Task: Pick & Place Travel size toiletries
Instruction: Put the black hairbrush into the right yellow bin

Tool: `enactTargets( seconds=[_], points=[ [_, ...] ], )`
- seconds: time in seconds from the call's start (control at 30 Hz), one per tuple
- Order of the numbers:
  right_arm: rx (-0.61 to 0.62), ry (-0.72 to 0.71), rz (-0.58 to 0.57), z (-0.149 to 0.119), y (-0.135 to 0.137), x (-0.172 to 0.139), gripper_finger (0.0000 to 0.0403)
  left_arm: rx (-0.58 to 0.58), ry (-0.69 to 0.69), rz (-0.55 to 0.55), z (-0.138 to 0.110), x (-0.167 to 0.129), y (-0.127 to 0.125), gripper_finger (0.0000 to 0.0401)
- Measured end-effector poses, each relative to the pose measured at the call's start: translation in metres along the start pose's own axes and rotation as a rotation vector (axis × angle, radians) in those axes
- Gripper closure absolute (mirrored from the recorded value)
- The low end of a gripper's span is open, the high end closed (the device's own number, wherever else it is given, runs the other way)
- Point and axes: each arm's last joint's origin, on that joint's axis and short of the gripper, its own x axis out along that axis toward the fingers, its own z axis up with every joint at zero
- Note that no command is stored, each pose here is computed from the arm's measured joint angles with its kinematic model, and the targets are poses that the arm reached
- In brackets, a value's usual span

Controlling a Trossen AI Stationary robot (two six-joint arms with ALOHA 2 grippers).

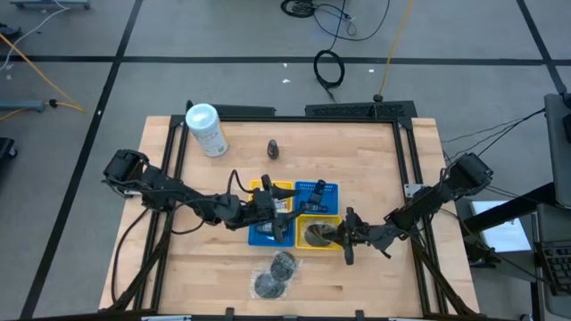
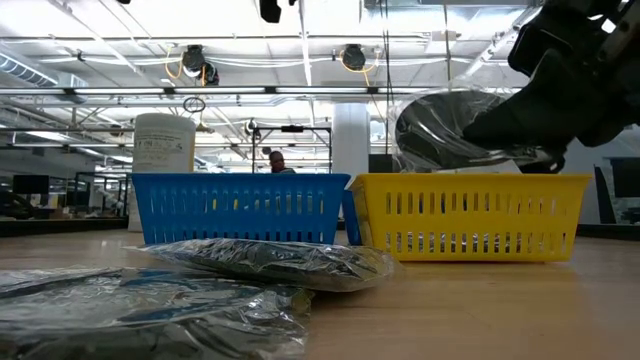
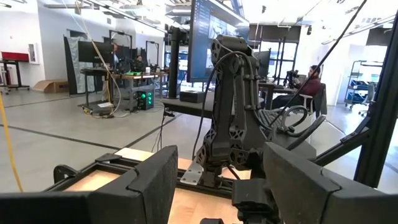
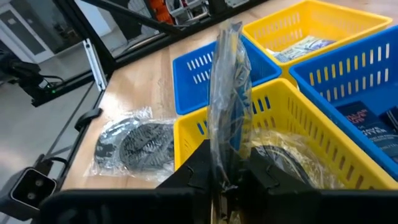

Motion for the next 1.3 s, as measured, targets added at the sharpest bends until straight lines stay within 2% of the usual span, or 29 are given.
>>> enactTargets(
  seconds=[0.2, 0.47, 0.93, 1.13, 1.3],
  points=[
    [-0.027, 0.000, 0.000, 0.000, 0.000, 0.000, 0.0375, 0.000, 0.000, 0.000, 0.000, 0.000, 0.000, 0.0167],
    [-0.051, 0.002, -0.001, 0.000, 0.000, 0.000, 0.0321, 0.000, 0.000, 0.000, 0.000, 0.000, 0.000, 0.0167],
    [-0.083, 0.006, -0.001, -0.001, 0.000, 0.000, 0.0276, 0.000, 0.000, 0.000, 0.000, 0.000, 0.000, 0.0166],
    [-0.156, -0.070, 0.040, 0.007, 0.005, 0.000, 0.0241, 0.001, 0.002, 0.000, 0.000, 0.000, 0.000, 0.0167],
    [-0.264, -0.178, 0.079, 0.018, 0.011, -0.002, 0.0214, 0.002, 0.003, 0.000, 0.000, 0.000, 0.000, 0.0166]
  ],
)
